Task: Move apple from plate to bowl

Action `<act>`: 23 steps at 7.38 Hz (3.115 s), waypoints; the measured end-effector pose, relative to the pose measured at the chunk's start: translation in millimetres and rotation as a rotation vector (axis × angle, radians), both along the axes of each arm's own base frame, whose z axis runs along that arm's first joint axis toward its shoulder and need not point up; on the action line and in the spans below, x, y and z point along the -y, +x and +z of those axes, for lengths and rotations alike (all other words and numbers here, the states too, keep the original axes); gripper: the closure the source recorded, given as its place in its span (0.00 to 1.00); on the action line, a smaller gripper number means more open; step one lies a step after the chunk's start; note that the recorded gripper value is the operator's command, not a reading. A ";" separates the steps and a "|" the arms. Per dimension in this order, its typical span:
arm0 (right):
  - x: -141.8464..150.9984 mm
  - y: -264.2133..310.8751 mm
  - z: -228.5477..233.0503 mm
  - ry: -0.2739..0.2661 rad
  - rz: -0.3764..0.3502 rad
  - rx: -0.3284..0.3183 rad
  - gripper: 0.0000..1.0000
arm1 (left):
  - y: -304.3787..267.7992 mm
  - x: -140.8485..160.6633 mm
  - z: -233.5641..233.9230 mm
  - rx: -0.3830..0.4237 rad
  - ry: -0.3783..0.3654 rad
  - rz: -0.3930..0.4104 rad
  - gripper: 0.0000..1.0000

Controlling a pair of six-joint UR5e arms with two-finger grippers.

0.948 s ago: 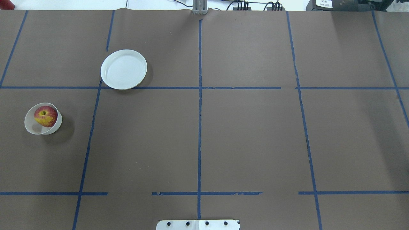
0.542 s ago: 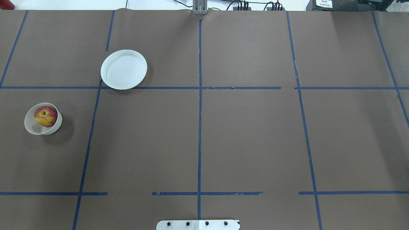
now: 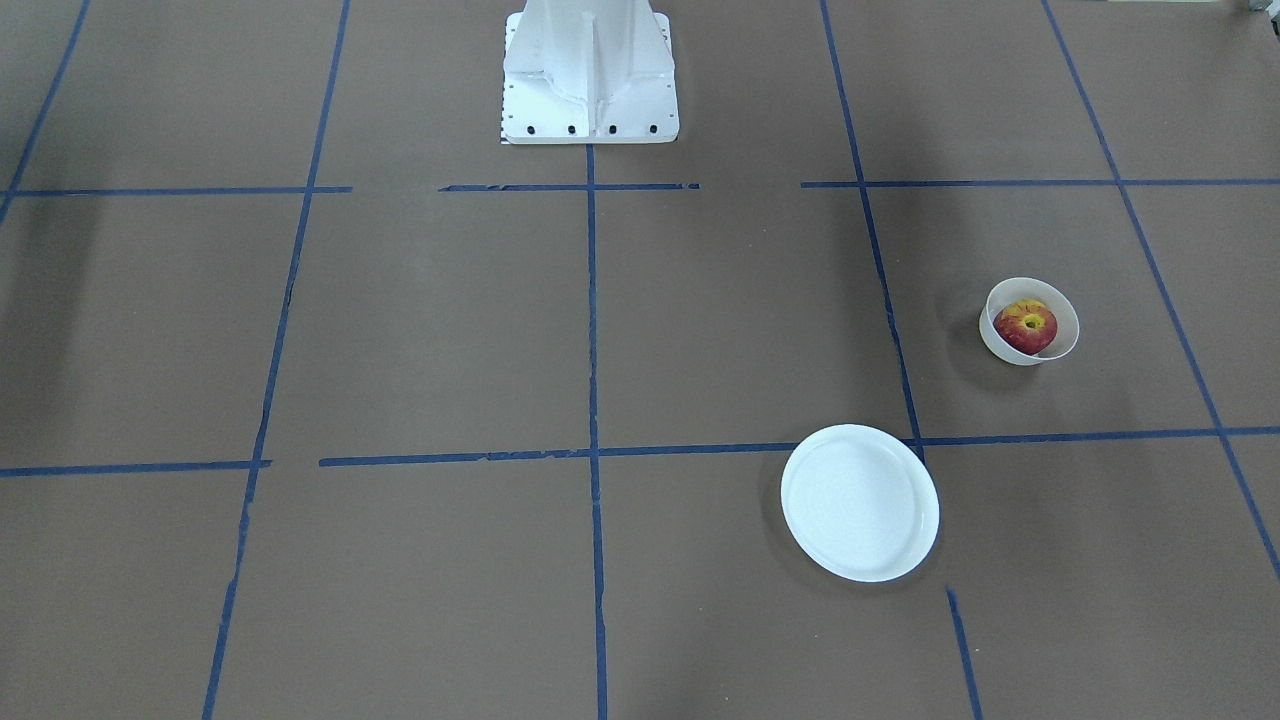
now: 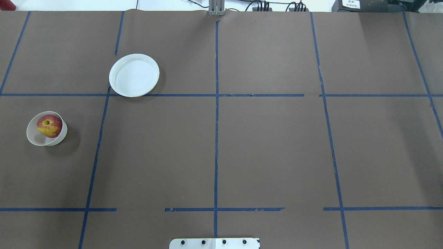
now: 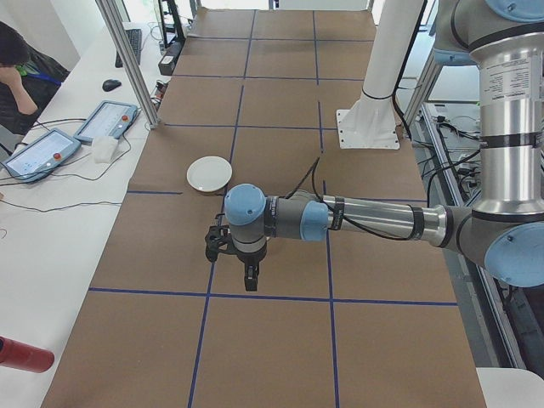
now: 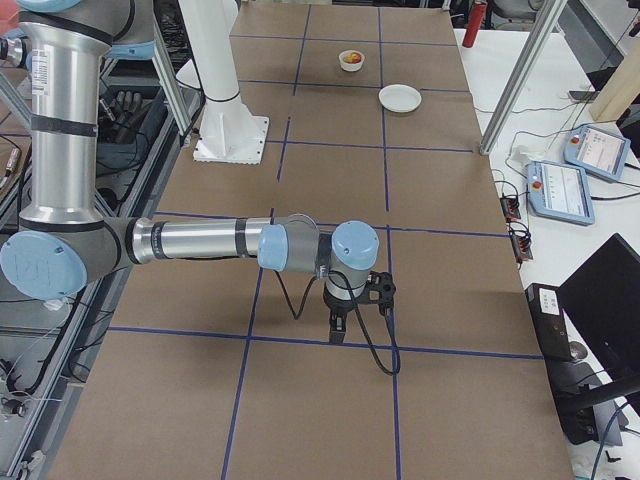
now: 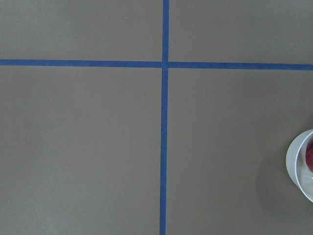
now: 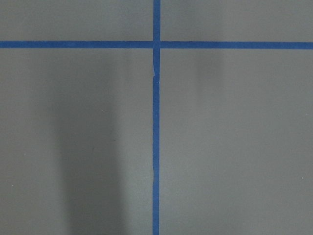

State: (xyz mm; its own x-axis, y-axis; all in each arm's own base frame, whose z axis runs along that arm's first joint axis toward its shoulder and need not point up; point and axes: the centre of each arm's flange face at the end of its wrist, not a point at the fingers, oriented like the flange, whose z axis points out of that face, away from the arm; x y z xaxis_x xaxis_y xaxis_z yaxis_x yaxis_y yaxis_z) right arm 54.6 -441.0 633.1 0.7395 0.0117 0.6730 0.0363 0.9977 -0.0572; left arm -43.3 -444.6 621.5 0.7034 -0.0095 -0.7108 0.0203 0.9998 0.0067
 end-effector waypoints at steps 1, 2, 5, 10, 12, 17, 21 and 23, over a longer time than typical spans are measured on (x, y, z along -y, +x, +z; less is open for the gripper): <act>0.0 0.0 0.1 0.000 0.000 0.000 0.00 | -4.1 -0.1 12.9 0.000 0.020 0.015 0.00; 0.0 0.0 0.1 0.000 0.000 0.000 0.00 | -11.5 -1.5 26.0 0.002 0.045 0.037 0.00; 0.0 0.3 0.1 0.000 0.001 0.000 0.00 | -21.1 -5.3 36.9 0.004 0.070 0.056 0.00; 0.0 0.0 0.0 -0.001 0.000 0.000 0.00 | -21.0 -6.4 37.9 0.004 0.060 0.057 0.00; 0.0 0.1 -0.1 0.000 0.001 0.000 0.00 | -20.9 -5.7 36.9 0.004 0.062 0.057 0.00; 0.0 0.0 0.1 0.000 0.000 0.000 0.00 | -21.0 -5.4 35.4 0.004 0.063 0.056 0.00; 0.0 0.1 0.1 0.000 0.000 0.000 0.00 | -20.9 -5.5 36.3 0.003 0.061 0.056 0.00; 0.0 0.1 0.2 0.000 0.000 0.000 0.00 | -21.1 -5.4 36.1 0.004 0.063 0.056 0.00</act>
State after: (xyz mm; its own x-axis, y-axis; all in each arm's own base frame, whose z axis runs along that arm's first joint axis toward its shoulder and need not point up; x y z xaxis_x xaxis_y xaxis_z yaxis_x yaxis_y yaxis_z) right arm 54.7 -441.0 633.3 0.7395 0.0118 0.6730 0.0362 0.9977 -0.0574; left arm -64.5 -439.2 657.6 0.7042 0.0741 -0.7061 -0.0355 0.9970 0.0693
